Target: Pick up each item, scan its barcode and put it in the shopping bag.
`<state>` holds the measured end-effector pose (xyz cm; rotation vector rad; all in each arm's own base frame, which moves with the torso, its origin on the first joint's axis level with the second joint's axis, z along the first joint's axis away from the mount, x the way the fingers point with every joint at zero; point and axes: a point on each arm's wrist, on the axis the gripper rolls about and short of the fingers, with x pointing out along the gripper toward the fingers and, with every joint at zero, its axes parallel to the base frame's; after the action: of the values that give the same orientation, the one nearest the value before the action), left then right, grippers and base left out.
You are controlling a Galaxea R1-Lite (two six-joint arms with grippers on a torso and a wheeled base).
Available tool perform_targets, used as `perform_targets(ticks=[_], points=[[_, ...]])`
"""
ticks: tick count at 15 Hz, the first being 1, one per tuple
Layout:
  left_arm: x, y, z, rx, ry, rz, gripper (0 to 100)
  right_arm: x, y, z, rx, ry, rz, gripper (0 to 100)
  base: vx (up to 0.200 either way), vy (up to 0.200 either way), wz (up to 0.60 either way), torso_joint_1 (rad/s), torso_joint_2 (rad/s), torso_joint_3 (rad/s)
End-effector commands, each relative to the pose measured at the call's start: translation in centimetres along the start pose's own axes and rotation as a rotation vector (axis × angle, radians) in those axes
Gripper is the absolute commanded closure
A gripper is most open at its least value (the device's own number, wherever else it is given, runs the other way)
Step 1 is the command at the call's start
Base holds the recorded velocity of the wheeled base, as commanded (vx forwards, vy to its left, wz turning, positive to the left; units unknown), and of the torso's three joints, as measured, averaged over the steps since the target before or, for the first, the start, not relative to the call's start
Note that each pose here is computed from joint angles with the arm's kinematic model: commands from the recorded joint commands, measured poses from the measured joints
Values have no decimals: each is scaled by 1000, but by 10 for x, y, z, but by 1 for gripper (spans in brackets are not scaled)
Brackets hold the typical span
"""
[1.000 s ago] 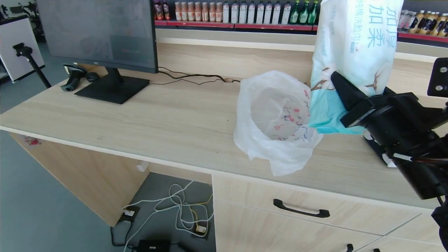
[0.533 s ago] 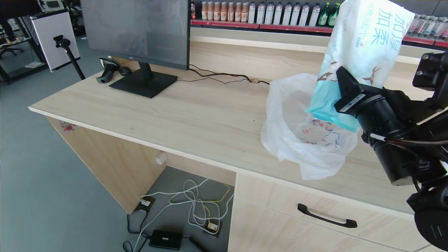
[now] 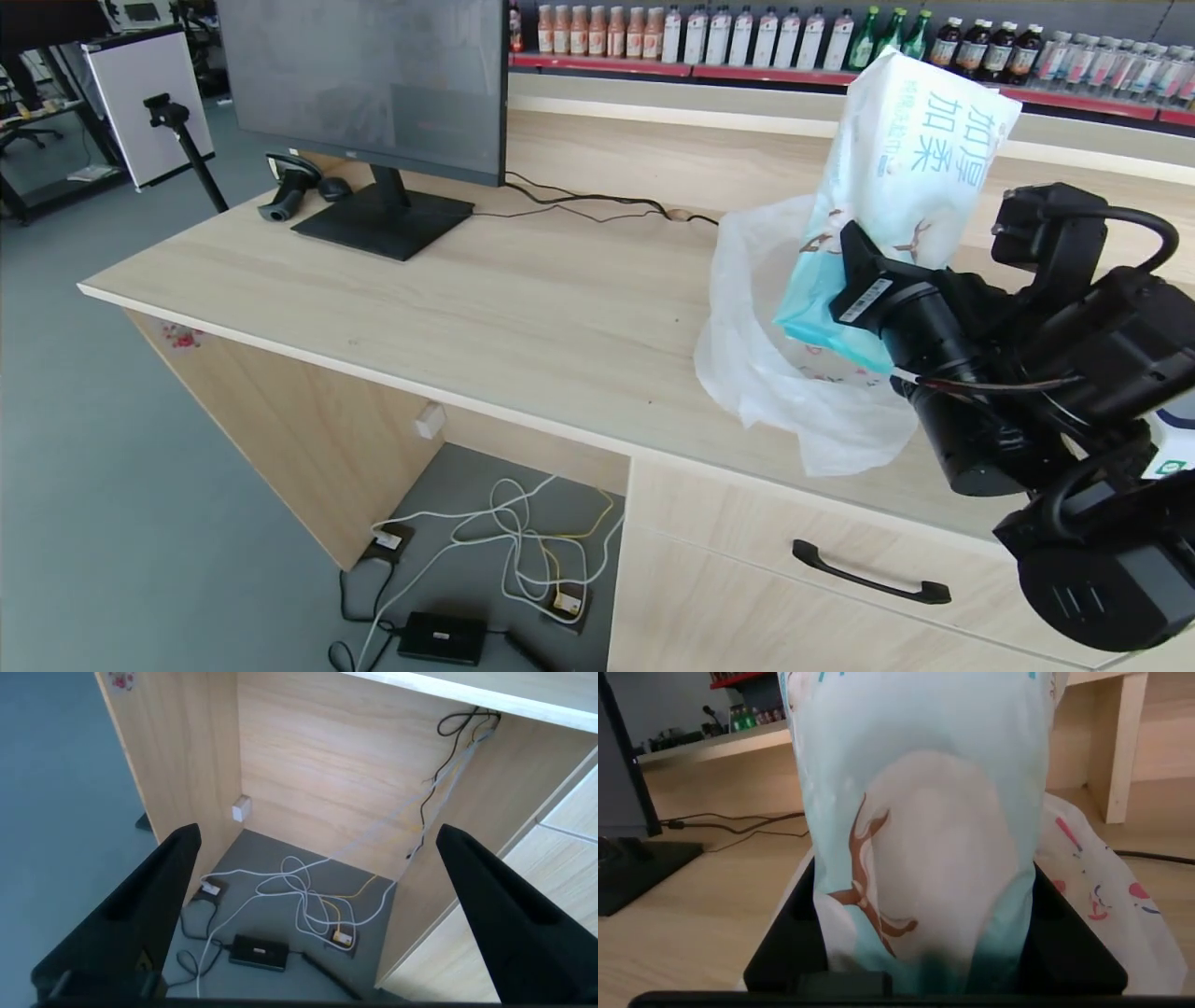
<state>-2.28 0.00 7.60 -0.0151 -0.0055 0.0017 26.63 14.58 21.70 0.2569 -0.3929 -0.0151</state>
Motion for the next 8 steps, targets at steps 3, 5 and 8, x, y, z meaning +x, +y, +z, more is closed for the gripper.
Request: perform_targets(ticks=[3, 5, 8], points=[[0, 0, 0, 0, -1, 1, 0, 1, 7, -21, 0, 56, -14, 100, 0, 0, 0, 0, 0, 0], [0, 0, 0, 1, -1, 0, 0, -1, 7, -23, 2, 67, -16, 100, 0, 0, 0, 0, 0, 0], [0, 0, 0, 1, -4, 0, 0, -5, 12, -29, 3, 89, -33, 100, 0, 0, 0, 0, 0, 0]])
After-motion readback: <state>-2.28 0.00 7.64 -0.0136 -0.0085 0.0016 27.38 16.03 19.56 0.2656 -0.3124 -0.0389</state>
